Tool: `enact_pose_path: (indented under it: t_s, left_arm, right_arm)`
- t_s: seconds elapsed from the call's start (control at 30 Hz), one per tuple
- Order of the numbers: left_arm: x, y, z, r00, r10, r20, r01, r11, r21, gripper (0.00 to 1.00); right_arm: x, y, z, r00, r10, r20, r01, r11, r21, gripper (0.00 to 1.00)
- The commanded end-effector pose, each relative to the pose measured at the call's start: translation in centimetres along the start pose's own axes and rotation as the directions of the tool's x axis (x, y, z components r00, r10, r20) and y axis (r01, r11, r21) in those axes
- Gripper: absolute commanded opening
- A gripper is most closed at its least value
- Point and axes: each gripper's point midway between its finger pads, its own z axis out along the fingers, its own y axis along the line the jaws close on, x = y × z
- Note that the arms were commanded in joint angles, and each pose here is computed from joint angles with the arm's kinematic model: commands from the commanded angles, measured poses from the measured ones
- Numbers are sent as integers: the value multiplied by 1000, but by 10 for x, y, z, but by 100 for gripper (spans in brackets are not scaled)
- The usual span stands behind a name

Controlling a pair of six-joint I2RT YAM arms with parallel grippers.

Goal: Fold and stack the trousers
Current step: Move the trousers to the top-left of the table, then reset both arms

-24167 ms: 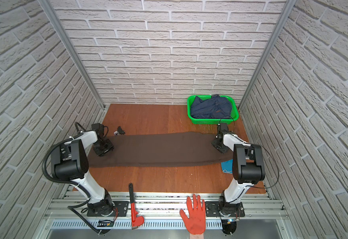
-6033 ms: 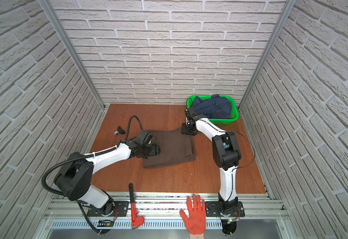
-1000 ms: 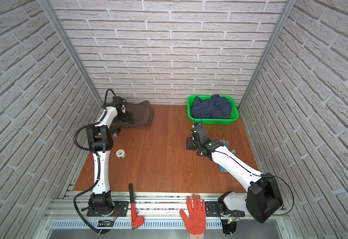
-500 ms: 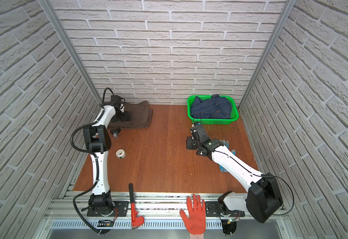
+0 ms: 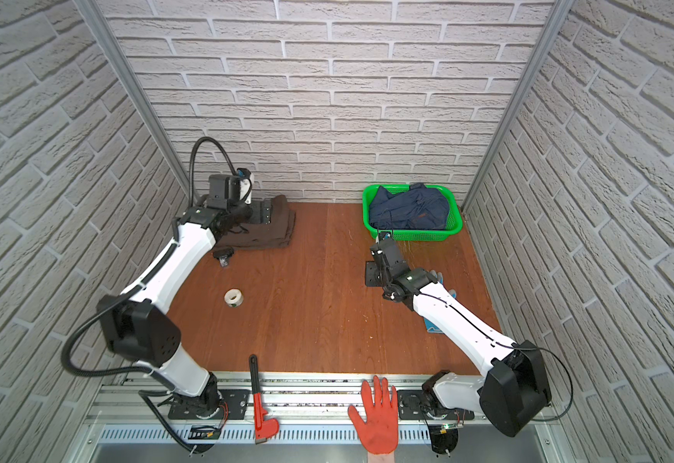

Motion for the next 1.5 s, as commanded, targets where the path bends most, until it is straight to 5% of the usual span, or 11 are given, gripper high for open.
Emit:
enact_pose_path:
  t_s: [0.0,0.37,0.77,1.0,1.1,1.47]
  left_arm:
    - [13,24,-10,988,-81,128,92,993,-80,98]
    - [136,104,-73,933,-214,290,304,899,-316,98]
    - [194,151,-104,888,-164,429,379,789,-484,98]
    - [206,154,-76,933,-109,342,290,790,-540,97]
    - [211,153,-59,946,-83,312,250,800,-545,98]
    - [195,134,2,976,1,217,92,904,-418,98]
  right_arm:
    - [-18,-16,-6,992,-54,111,45,996,83,51]
    - [-35,-59,-9,908,-236,346,144,952,271,54]
    - [-23,-142,2,911,-127,393,-40,920,390,55]
    - [-5,-158,34,904,-91,419,-77,927,368,55]
    - [-2,-143,53,894,-137,426,-1,952,307,54]
    - [11,-123,84,893,-162,419,115,984,135,55]
